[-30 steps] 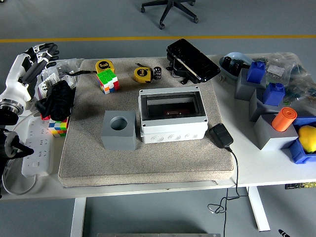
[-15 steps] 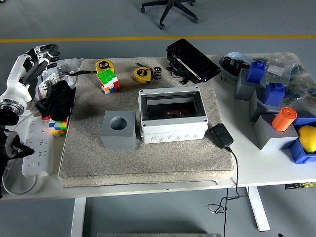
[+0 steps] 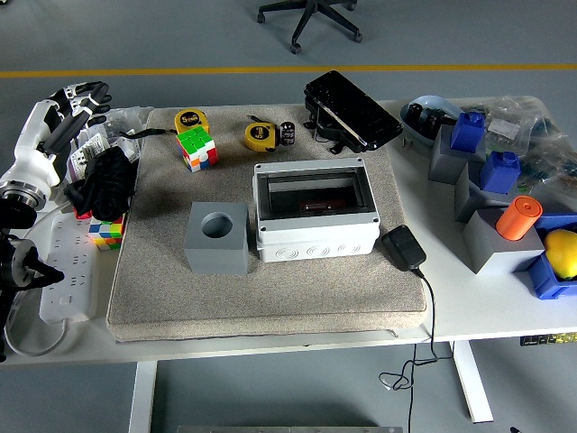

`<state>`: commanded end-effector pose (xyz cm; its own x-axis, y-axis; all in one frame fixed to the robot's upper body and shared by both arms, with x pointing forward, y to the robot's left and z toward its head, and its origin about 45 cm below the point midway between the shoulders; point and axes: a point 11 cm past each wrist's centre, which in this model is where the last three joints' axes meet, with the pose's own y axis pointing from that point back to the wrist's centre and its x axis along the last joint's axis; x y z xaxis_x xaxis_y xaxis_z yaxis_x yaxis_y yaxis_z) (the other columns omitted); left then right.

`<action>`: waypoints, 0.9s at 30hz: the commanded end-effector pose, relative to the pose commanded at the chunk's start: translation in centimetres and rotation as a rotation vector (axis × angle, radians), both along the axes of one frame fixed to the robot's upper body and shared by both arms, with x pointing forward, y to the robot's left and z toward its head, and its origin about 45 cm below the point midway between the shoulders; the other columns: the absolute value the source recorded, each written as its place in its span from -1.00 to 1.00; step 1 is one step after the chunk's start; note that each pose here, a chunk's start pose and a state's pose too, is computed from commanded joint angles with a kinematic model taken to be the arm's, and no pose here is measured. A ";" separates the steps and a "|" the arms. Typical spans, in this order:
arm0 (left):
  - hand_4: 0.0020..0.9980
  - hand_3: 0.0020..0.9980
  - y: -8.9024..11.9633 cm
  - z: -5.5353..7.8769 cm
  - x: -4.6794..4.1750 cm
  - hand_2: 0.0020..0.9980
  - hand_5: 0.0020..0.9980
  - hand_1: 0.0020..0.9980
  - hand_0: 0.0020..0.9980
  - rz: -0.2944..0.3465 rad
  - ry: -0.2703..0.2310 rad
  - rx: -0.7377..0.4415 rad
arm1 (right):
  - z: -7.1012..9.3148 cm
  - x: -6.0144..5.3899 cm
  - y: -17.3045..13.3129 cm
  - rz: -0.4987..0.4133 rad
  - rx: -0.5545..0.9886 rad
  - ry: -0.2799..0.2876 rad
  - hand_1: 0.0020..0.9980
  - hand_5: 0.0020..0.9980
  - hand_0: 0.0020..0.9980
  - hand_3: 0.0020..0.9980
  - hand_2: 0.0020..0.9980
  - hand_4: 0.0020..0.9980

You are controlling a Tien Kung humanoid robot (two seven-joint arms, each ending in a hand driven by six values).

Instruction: Fetch the battery,place it into the box,close the lid of the box

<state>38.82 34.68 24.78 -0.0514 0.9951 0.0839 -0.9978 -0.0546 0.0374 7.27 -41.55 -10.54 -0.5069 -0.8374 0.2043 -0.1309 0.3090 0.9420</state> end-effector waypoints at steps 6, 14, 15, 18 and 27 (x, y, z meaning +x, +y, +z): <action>1.00 0.42 0.1 0.0 0.01 0.36 0.16 0.43 0.43 0.002 -0.001 0.001 | 0.1 0.3 -0.1 -0.008 -0.003 -0.007 0.28 -0.04 0.17 0.16 0.31 0.92; 1.00 0.42 0.1 0.1 -0.01 0.36 0.15 0.43 0.43 0.004 -0.001 0.000 | 0.1 0.4 -0.2 -0.009 -0.007 -0.008 0.28 -0.03 0.17 0.16 0.31 0.91; 1.00 0.42 0.1 0.1 -0.02 0.36 0.15 0.43 0.43 0.004 -0.001 0.000 | 0.1 0.4 -0.2 -0.008 -0.007 -0.007 0.28 -0.03 0.17 0.16 0.31 0.91; 1.00 0.42 0.1 0.0 -0.02 0.36 0.15 0.43 0.43 0.003 0.003 0.001 | 0.1 0.4 -0.2 -0.009 -0.008 -0.005 0.28 -0.03 0.17 0.16 0.31 0.91; 1.00 0.42 0.1 0.0 0.03 0.36 0.15 0.42 0.42 -0.001 0.007 0.004 | 0.2 0.5 -0.3 -0.009 -0.009 -0.004 0.28 -0.03 0.17 0.16 0.31 0.91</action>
<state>38.85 34.74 24.80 -0.0499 0.9949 0.0878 -0.9976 -0.0539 0.0441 7.78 -41.85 -10.34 -0.5156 -0.8307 0.2100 -0.1319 0.3192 0.9385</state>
